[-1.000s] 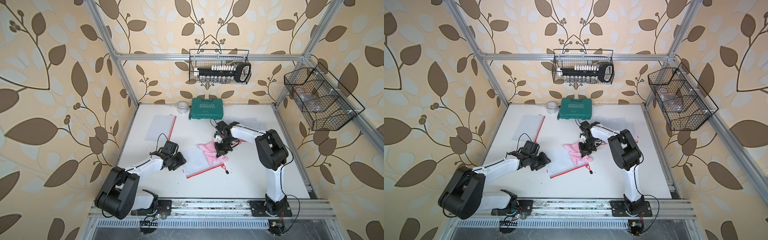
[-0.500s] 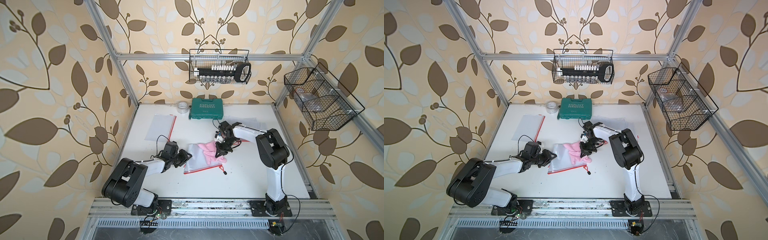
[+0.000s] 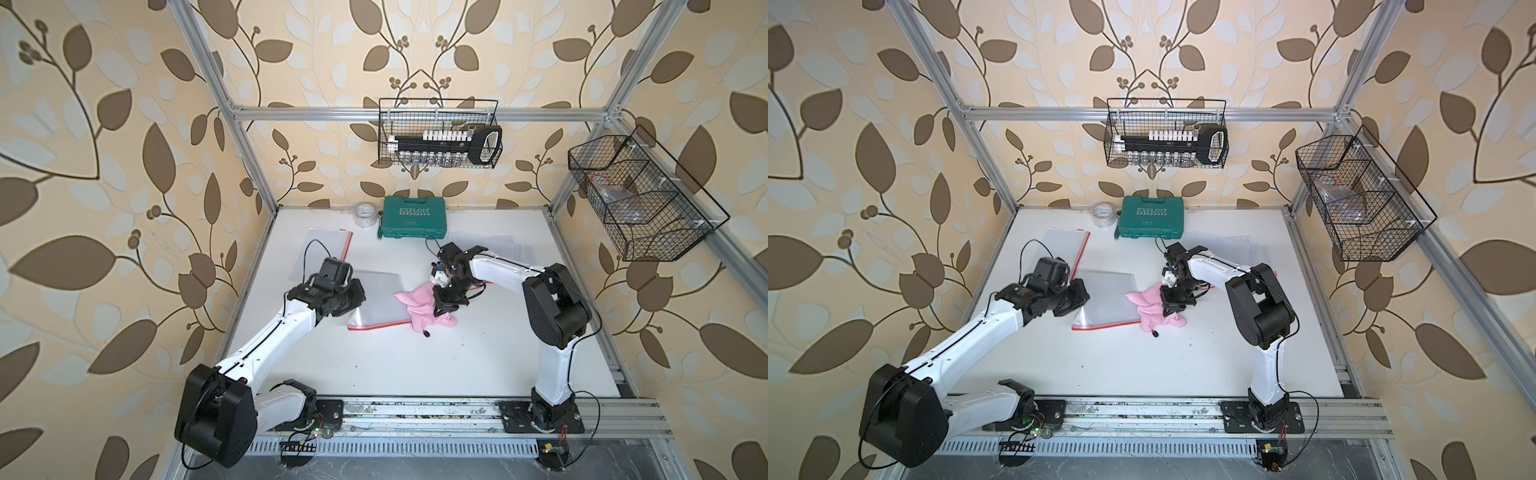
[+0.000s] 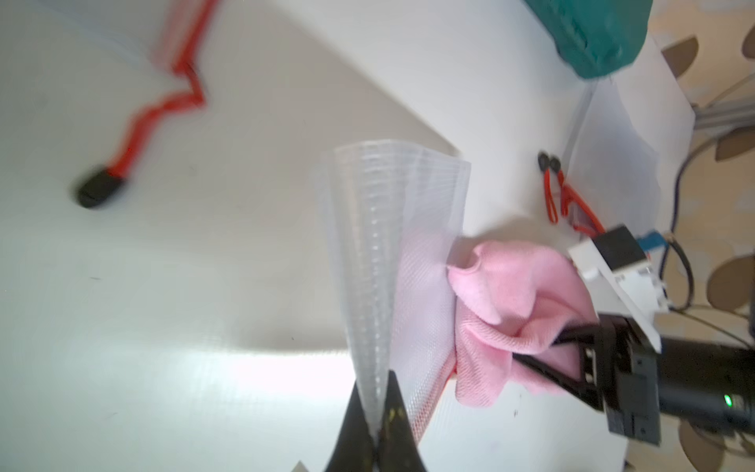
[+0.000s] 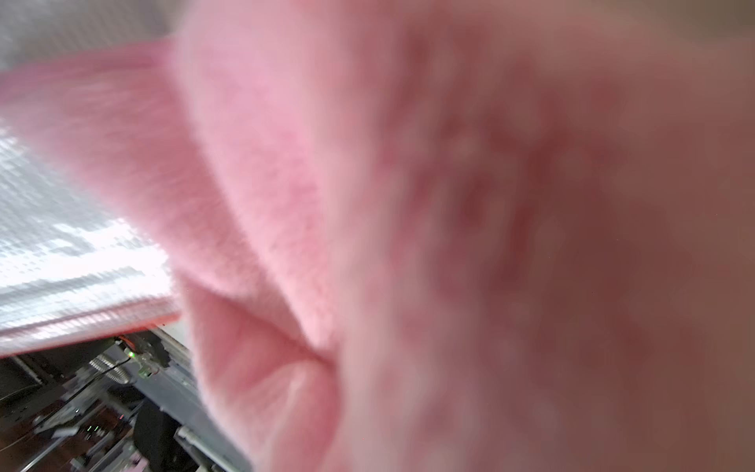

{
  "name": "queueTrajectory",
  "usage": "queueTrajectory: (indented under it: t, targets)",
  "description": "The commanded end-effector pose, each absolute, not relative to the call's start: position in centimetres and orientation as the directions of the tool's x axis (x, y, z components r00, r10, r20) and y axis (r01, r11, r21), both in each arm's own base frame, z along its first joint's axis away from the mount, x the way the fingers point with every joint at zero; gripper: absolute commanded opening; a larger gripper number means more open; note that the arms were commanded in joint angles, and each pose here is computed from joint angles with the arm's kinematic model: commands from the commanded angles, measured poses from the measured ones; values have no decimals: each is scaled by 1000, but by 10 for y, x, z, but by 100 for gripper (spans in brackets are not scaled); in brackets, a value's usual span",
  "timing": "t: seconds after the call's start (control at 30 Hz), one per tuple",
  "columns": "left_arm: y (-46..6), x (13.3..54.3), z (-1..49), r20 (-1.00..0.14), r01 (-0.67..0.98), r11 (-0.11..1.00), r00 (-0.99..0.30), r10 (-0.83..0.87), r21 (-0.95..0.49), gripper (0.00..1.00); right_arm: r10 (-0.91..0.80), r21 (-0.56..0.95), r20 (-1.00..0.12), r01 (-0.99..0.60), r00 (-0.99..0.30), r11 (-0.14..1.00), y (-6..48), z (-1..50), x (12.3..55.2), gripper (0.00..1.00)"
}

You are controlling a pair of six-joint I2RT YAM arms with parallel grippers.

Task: Wipe the document bag
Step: Adjust the document bag at the center of the board.

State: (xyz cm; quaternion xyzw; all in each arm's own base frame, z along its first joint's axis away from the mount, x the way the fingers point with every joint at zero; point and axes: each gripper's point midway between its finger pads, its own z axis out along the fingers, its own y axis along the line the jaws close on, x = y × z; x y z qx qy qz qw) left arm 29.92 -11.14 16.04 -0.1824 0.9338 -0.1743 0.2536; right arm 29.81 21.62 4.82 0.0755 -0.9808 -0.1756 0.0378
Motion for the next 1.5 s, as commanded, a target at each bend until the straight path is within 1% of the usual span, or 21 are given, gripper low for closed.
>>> queueTrajectory:
  t: [0.0, 0.1, 0.13, 0.2, 0.23, 0.27, 0.33, 0.4, 0.47, 0.57, 0.63, 0.77, 0.87, 0.93, 1.03, 1.1, 1.2, 1.27, 1.33, 1.4, 1.47]
  targets:
    - [-37, 272, 187, -483, -266, 963, -849, -212, 45, 0, -75, 216, 12, -71, -997, 974, 173, 63, 299, 0]
    - [-12, 282, 234, -565, -263, 926, -822, -68, 272, 0, -19, 202, 9, -17, -1000, 979, 156, 58, 302, 0]
    - [-9, 287, 250, -575, -260, 903, -818, -17, 342, 0, -12, 205, 12, -9, -1000, 979, 154, 57, 303, 0]
    - [-18, 297, 261, -549, -200, 875, -831, 87, 441, 0, -8, 197, 7, -6, -1000, 980, 152, 56, 305, 0]
    - [-29, 302, 261, -510, -143, 854, -846, 158, 501, 0, -7, 198, 6, -6, -1000, 980, 152, 55, 305, 0]
    - [-42, 307, 259, -451, -87, 805, -861, 236, 587, 0, -3, 204, 9, -1, -1000, 979, 152, 53, 306, 0]
    - [-70, 309, 250, -334, 15, 718, -878, 342, 696, 0, 6, 212, 18, 10, -1000, 977, 152, 49, 307, 0]
    - [-103, 305, 224, -237, 120, 703, -891, 387, 701, 0, 10, 212, 20, 14, -1000, 977, 152, 45, 306, 0]
    - [-144, 298, 188, -185, 222, 738, -885, 426, 638, 0, 14, 204, 17, 18, -1000, 979, 149, 43, 305, 0]
    - [-196, 283, 135, -146, 307, 817, -894, 424, 489, 0, 20, 189, 6, 20, -1000, 982, 142, 45, 303, 0]
    - [-222, 275, 105, -132, 323, 868, -909, 396, 376, 0, 26, 182, 1, 25, -1000, 983, 137, 47, 301, 0]
    - [-252, 266, 73, -129, 323, 922, -926, 354, 212, 1, 27, 177, -14, 24, -1000, 984, 133, 50, 298, 0]
    - [-268, 264, 62, -134, 316, 942, -935, 329, 111, 17, 28, 183, -18, 24, -999, 983, 134, 51, 297, 0]
    - [-278, 264, 60, -142, 307, 951, -941, 308, 31, 30, 30, 185, -19, 26, -999, 982, 134, 51, 296, 0]
    - [-289, 267, 61, -162, 288, 956, -948, 275, -59, 40, 29, 182, -28, 23, -999, 983, 133, 54, 296, 0]
    - [-291, 271, 66, -178, 264, 958, -954, 242, -112, 44, 30, 184, -35, 23, -999, 983, 133, 56, 296, 0]
    - [-277, 282, 80, -209, 175, 966, -969, 135, -188, 45, -12, 156, -89, -25, -996, 987, 138, 74, 298, 0]
    - [-252, 292, 91, -226, 59, 966, -974, 0, -252, 45, -58, 118, -127, -73, -990, 990, 146, 90, 300, 0]
    - [-226, 299, 101, -240, -41, 947, -963, -122, -318, 44, -96, 128, -166, -118, -981, 985, 161, 106, 303, 0]
    - [-197, 303, 109, -264, -123, 935, -940, -217, -332, 42, -153, 144, -200, -183, -968, 972, 186, 118, 307, 0]
    - [-166, 303, 108, -269, -204, 928, -918, -293, -312, 38, -212, 149, -194, -242, -958, 959, 212, 121, 308, 0]
